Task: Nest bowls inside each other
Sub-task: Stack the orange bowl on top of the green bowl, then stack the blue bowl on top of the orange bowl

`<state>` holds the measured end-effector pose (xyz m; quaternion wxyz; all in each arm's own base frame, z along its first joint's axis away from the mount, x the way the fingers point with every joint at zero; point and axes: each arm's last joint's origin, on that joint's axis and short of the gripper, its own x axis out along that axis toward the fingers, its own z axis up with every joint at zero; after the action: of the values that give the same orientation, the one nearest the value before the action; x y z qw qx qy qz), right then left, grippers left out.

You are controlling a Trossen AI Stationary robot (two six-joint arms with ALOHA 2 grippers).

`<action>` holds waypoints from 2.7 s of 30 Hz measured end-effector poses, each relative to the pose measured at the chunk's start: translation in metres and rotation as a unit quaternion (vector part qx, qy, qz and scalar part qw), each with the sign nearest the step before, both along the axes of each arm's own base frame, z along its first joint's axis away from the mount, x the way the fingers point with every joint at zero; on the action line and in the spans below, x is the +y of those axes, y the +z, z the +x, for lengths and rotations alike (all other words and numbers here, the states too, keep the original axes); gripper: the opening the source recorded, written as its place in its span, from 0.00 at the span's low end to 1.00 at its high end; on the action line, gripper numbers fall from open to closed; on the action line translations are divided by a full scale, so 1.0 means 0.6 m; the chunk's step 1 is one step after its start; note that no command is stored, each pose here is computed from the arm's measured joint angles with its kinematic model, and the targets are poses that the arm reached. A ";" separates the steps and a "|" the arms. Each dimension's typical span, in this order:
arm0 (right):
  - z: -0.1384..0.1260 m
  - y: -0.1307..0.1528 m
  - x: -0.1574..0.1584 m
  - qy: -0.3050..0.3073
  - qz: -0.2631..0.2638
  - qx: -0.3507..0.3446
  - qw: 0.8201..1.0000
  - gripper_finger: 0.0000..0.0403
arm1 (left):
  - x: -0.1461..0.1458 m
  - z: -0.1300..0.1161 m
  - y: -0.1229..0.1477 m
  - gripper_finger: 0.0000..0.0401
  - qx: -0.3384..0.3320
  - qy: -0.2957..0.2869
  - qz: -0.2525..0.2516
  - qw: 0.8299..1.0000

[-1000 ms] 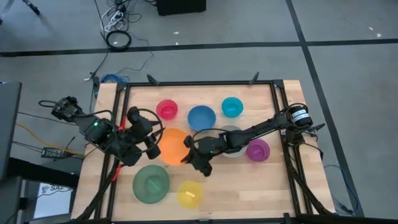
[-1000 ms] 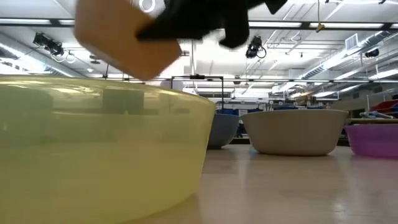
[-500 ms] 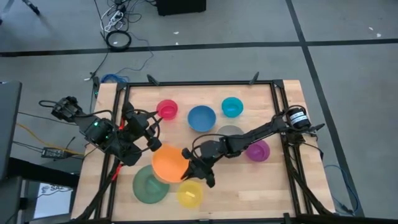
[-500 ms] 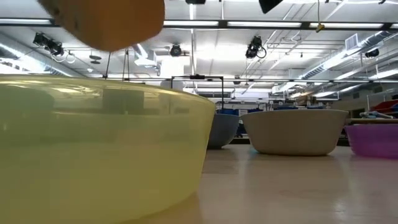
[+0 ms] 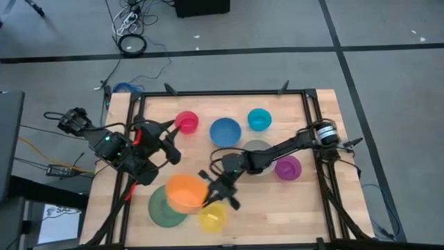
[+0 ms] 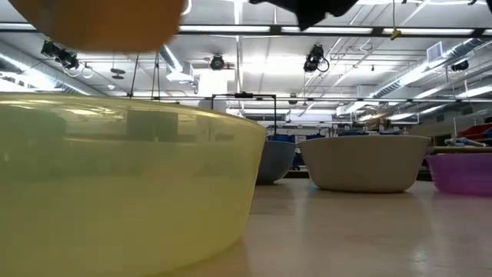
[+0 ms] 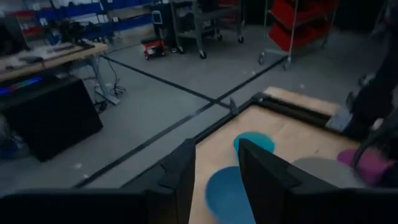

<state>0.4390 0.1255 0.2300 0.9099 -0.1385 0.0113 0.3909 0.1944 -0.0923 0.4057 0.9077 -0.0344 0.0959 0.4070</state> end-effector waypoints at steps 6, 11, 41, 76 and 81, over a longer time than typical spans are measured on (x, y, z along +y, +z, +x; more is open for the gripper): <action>0.037 -0.011 0.010 0.001 0.016 0.010 1.000 0.00 | -0.002 0.005 0.005 0.33 -0.062 0.014 -0.043 0.997; 0.057 -0.024 0.015 0.003 0.014 0.026 1.000 0.00 | -0.002 0.005 0.015 0.33 -0.095 0.015 -0.064 0.993; 0.074 -0.064 0.023 -0.118 -0.092 0.087 0.985 0.22 | -0.002 0.004 0.027 0.33 -0.062 -0.020 -0.074 0.995; -0.354 0.111 -0.166 -0.432 0.026 0.361 0.826 0.22 | -0.035 0.038 -0.084 0.33 0.250 -0.051 -0.102 0.961; -0.384 0.113 -0.170 -0.473 0.019 0.319 0.821 0.22 | -0.046 0.073 -0.097 0.33 0.245 -0.067 -0.091 0.963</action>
<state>0.2084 0.0235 0.2979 0.9310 0.0338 0.3577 -0.0647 0.2380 -0.1197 0.3472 0.8746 -0.0100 0.3540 0.3311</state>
